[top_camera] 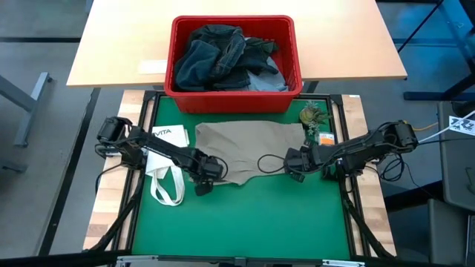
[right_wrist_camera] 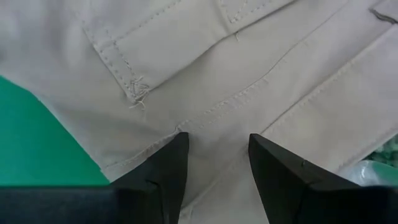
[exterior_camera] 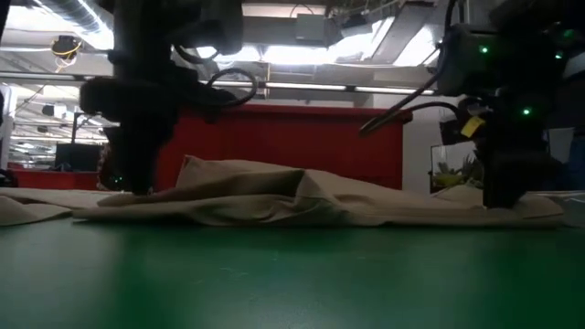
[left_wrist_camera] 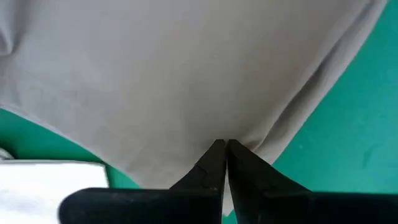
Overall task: Fold Laundry from Bin
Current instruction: Fold the gray shorts
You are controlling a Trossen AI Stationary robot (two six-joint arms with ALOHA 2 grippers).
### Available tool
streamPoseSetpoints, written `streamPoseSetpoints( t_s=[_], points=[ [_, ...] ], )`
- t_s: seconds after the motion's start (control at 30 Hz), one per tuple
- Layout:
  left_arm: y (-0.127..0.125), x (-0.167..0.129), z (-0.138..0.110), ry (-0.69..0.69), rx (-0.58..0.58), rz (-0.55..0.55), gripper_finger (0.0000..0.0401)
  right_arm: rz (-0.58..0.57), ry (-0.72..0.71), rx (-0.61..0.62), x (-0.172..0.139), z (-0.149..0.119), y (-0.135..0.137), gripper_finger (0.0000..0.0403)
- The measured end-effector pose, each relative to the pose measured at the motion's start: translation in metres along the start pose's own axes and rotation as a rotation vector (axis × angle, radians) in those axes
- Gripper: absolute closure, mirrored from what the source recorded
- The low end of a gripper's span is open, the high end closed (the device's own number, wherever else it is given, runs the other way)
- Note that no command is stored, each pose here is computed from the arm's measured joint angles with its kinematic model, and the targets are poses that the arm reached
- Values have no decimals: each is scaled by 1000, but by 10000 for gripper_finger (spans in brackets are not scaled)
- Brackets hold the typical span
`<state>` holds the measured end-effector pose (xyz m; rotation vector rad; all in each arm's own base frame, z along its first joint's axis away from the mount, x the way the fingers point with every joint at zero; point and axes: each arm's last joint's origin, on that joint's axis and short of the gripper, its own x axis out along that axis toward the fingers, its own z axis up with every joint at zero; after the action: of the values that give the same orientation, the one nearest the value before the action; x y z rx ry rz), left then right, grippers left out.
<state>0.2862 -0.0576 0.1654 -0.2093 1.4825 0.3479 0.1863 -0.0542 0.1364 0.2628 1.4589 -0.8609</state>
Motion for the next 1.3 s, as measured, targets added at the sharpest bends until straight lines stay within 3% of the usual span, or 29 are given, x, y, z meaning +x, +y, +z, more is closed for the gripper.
streamPoseSetpoints(
  t_s=[0.4, 0.73, 0.97, 1.13, 1.3],
  points=[
    [-29, -1, -14, -2, 35, -77, 400, -11, 2, -18, 1, -1, 0, 231],
    [-33, -4, -9, -113, 17, -73, 396, -9, 4, -17, 1, -1, 0, 231],
    [-32, -4, -8, -137, 50, -37, 333, -7, 5, -17, 1, -1, 0, 231],
    [-30, -4, -4, -225, 50, 62, 275, -5, 3, -17, 1, -1, 0, 231],
    [-34, 2, -1, -243, 69, 63, 261, -5, 4, -17, 2, -1, 0, 231]
  ],
)
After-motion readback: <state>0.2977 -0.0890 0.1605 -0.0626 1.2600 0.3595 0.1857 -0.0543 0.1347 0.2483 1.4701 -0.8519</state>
